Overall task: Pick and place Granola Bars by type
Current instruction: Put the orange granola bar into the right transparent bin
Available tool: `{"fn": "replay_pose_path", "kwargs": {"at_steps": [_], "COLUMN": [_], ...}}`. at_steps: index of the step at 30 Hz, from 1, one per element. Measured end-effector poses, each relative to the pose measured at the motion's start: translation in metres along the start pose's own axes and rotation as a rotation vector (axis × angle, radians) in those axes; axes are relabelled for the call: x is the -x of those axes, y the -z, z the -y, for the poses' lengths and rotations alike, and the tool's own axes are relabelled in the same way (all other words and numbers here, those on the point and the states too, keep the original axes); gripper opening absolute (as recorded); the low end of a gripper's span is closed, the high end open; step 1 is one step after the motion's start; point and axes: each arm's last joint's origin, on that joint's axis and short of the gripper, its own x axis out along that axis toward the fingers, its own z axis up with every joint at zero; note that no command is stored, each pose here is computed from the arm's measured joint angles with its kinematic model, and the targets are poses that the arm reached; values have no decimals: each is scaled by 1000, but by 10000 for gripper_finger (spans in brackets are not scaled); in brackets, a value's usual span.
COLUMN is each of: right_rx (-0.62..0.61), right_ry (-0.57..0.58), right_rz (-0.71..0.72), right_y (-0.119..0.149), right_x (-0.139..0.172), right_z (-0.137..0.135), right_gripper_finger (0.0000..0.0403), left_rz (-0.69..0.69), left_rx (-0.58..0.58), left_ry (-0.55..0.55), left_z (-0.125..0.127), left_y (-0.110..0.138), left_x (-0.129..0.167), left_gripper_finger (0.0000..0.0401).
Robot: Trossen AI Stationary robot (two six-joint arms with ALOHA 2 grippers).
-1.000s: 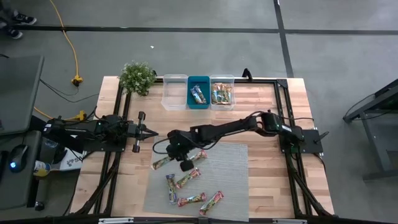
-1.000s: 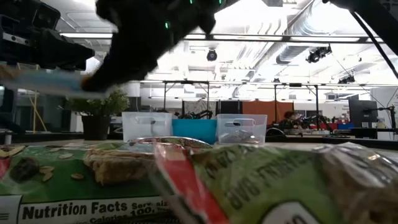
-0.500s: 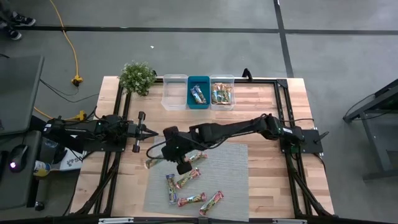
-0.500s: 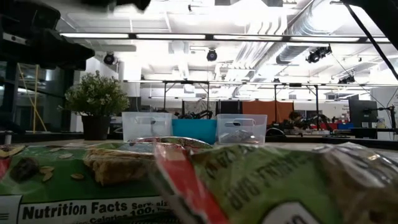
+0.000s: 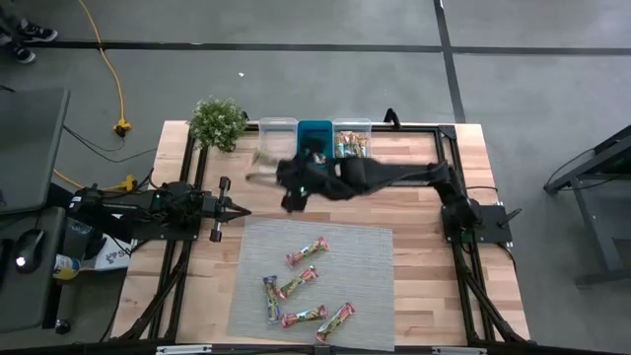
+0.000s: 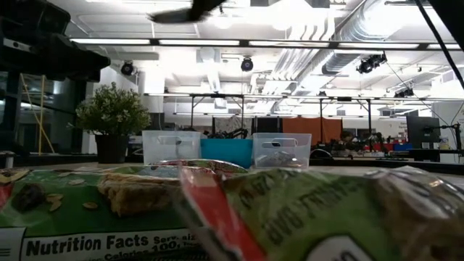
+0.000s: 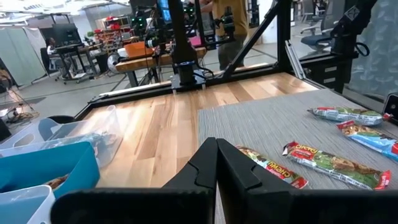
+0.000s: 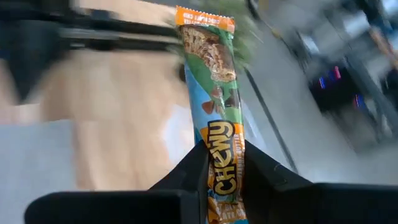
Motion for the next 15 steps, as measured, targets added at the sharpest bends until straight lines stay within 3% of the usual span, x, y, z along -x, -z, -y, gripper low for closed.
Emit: {"fn": "replay_pose_path", "kwargs": {"at_steps": [6, 11, 15], "right_rx": [-222, -505, -624], "right_ry": [145, 204, 277], "right_rz": [-170, -326, -403], "right_y": [20, 42, 56], "right_x": [-20, -39, -50], "right_z": [46, 86, 114], "right_gripper_finger": [55, 55, 55], "left_rz": [1, 1, 1], "left_rx": [0, 0, 0], "left_ry": [1, 1, 1], "left_z": [0, 0, 0], "left_y": [0, 0, 0], "left_x": [0, 0, 0], "left_gripper_finger": [1, 1, 1]}}
